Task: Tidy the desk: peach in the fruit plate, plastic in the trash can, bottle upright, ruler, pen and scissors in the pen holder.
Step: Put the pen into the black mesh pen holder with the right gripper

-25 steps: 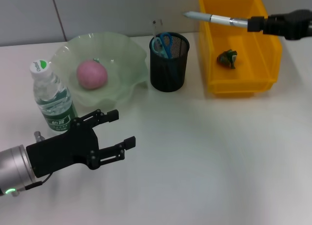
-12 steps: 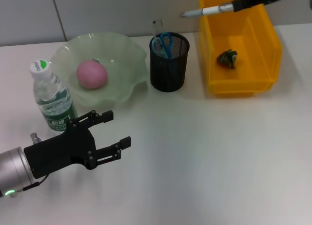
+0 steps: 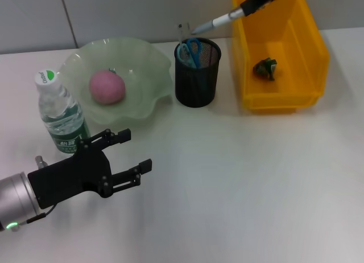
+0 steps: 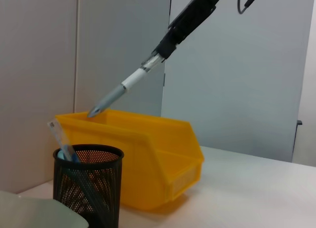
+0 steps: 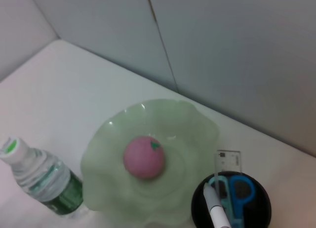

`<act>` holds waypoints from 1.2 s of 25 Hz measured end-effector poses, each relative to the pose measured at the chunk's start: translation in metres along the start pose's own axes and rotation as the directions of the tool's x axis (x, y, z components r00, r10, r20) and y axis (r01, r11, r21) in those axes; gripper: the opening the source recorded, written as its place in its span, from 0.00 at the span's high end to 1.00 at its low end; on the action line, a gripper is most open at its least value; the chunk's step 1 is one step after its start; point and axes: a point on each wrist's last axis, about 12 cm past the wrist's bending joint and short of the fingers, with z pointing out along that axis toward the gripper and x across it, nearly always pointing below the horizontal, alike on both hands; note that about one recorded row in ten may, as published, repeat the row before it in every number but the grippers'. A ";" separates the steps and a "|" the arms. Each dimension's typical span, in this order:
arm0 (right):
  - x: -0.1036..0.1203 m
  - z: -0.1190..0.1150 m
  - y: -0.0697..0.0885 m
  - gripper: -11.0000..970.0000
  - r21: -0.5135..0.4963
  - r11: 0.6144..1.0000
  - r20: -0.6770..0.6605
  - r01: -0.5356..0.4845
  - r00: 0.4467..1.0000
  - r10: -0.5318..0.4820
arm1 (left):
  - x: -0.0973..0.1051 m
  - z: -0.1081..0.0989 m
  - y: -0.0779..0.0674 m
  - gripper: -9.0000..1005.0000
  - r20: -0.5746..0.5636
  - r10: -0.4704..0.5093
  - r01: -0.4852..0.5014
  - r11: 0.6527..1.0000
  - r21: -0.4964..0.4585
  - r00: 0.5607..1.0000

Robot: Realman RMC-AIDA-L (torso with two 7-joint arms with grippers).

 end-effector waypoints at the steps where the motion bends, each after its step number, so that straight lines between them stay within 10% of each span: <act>1: -0.002 0.003 0.001 0.86 0.007 1.000 -0.011 0.001 1.000 -0.001 | 0.000 0.000 0.000 0.20 0.000 -0.001 0.001 1.000 0.000 1.000; 30: -0.021 0.076 0.018 0.86 0.134 0.988 -0.229 0.082 0.972 -0.050 | 0.004 -0.003 -0.013 0.19 0.052 -0.035 0.034 0.999 0.009 0.998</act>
